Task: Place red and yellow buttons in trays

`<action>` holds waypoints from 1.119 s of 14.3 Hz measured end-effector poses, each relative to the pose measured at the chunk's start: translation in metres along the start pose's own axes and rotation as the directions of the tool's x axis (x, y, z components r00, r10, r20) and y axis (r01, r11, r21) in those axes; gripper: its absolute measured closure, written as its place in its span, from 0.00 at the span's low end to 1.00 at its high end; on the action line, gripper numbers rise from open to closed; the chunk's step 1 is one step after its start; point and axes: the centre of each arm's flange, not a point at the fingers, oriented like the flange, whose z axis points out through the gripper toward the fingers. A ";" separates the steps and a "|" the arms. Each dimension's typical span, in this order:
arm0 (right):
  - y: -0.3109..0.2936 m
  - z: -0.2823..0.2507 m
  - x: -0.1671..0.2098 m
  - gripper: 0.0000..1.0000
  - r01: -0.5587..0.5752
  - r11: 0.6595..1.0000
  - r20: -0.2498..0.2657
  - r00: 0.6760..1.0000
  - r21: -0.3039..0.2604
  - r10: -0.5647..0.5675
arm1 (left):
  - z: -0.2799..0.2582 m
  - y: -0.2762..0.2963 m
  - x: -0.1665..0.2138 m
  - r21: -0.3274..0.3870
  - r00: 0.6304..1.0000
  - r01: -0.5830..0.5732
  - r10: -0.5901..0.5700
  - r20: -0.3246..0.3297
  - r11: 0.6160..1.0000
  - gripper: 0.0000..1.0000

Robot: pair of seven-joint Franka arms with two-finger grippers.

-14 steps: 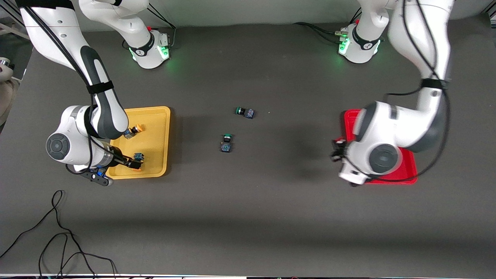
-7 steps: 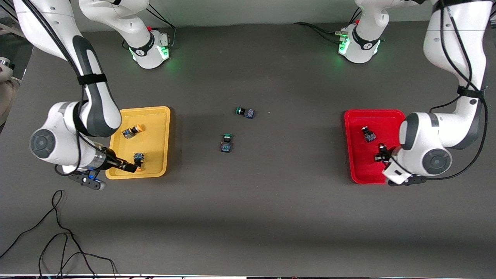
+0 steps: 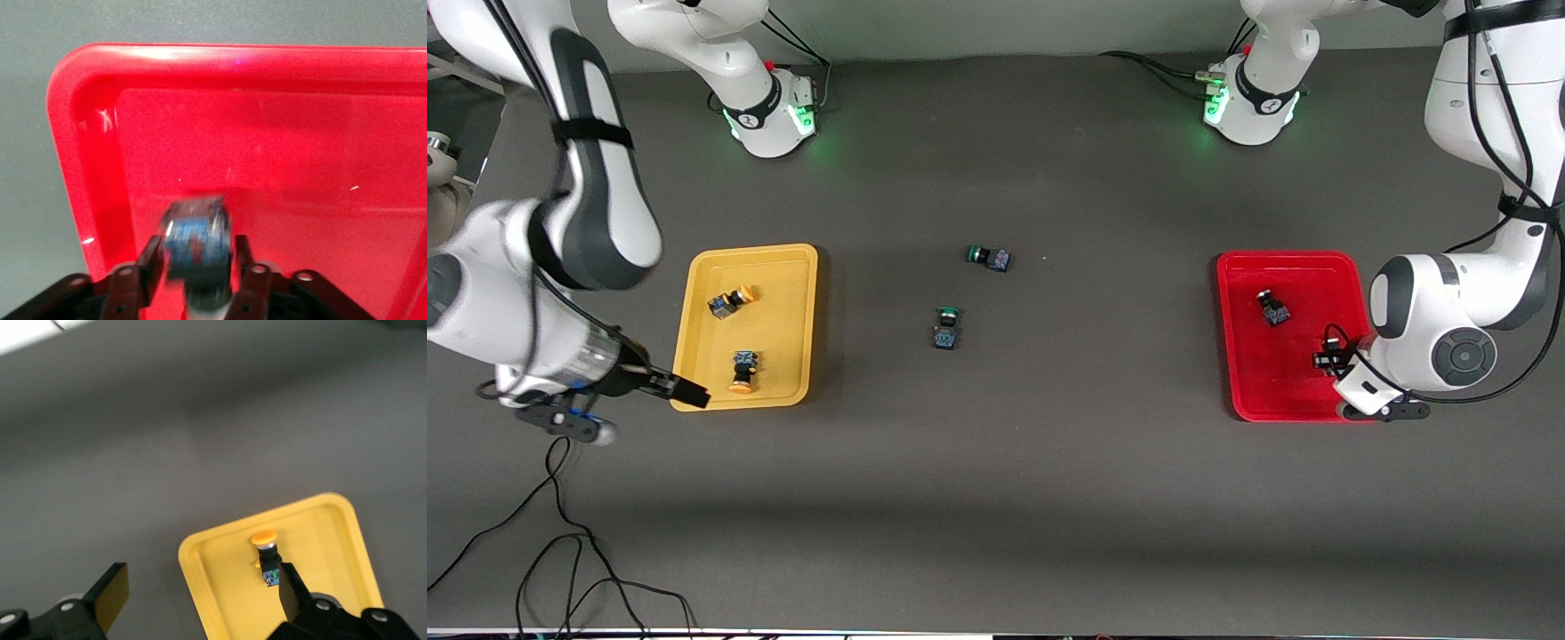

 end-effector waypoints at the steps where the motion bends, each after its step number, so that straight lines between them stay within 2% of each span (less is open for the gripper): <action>1: 0.000 -0.026 -0.003 0.00 0.018 1.000 -0.028 0.999 0.016 -0.018 | -0.006 0.001 -0.001 0.001 1.000 -0.001 0.001 0.007 1.000 0.30; 4: 0.009 -0.105 -0.025 0.00 0.078 0.997 -0.065 0.995 -0.004 -0.078 | -0.064 0.005 -0.012 0.011 1.000 -0.006 0.006 0.010 1.000 0.01; 7: 0.023 -0.167 -0.055 0.00 0.137 0.991 -0.067 0.988 -0.007 -0.137 | -0.169 0.019 -0.047 0.031 0.999 -0.021 0.022 -0.042 0.999 0.00; 11: 0.034 -0.180 -0.080 0.00 0.158 0.987 0.034 0.987 -0.011 -0.158 | -0.299 0.027 -0.112 -0.005 0.991 -0.008 0.007 -0.136 1.000 0.00; 13: 0.032 -0.170 -0.084 0.00 0.165 0.986 0.069 0.984 -0.016 -0.163 | -0.331 0.024 -0.134 -0.015 0.983 -0.003 0.000 -0.183 1.000 0.00; 16: 0.032 -0.166 -0.085 0.00 0.165 0.986 0.079 0.983 -0.019 -0.163 | -0.339 0.026 -0.149 -0.017 0.979 -0.007 0.003 -0.204 1.000 0.00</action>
